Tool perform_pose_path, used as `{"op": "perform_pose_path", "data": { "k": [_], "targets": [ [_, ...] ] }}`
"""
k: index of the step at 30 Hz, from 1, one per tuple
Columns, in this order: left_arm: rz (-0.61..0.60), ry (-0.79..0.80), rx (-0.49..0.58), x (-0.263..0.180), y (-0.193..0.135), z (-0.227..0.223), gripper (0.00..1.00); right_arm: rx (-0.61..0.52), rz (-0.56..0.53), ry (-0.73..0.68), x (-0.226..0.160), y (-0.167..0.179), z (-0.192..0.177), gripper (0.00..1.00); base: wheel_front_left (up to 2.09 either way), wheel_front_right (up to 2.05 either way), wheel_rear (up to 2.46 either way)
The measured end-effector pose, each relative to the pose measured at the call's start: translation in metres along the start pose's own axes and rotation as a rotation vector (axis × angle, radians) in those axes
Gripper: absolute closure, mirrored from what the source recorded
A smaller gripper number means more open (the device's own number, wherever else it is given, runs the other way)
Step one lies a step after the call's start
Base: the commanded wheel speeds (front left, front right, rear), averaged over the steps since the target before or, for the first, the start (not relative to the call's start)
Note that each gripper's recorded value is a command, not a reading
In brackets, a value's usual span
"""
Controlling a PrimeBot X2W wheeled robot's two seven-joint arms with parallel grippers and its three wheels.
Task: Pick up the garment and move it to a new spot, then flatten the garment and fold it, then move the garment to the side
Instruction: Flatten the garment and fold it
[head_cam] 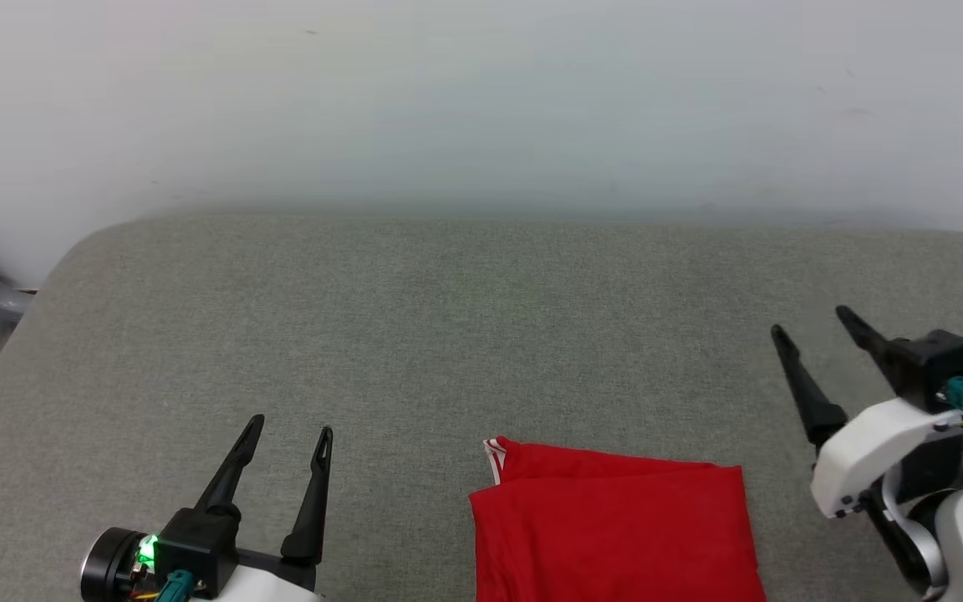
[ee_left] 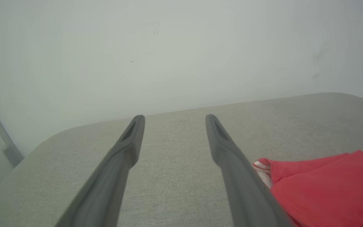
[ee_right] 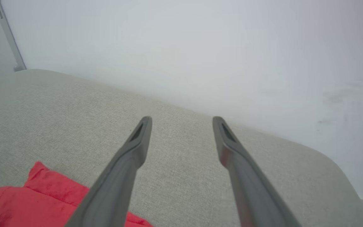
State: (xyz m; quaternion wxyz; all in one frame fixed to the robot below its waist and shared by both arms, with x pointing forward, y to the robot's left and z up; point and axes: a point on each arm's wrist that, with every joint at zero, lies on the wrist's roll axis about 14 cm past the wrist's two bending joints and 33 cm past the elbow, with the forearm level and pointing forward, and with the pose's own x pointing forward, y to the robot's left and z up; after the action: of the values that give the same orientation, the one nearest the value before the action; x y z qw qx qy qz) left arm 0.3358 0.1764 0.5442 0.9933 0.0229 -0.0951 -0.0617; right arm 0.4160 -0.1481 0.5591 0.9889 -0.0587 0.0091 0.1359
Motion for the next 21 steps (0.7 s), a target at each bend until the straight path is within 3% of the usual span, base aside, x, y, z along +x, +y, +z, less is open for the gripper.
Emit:
{"op": "perform_pose_path", "data": {
  "k": [8,21],
  "targets": [
    [-0.033,0.004,-0.023,0.006,-0.012,-0.003,0.00,-0.011,-0.170,-0.108,-0.033,-0.050,0.009,0.00,0.00,0.00,0.00],
    [-0.060,0.016,-0.058,0.009,-0.022,-0.008,0.00,0.078,-0.255,-0.121,-0.060,-0.049,-0.011,0.00,0.00,0.00,0.00]
  ]
}}
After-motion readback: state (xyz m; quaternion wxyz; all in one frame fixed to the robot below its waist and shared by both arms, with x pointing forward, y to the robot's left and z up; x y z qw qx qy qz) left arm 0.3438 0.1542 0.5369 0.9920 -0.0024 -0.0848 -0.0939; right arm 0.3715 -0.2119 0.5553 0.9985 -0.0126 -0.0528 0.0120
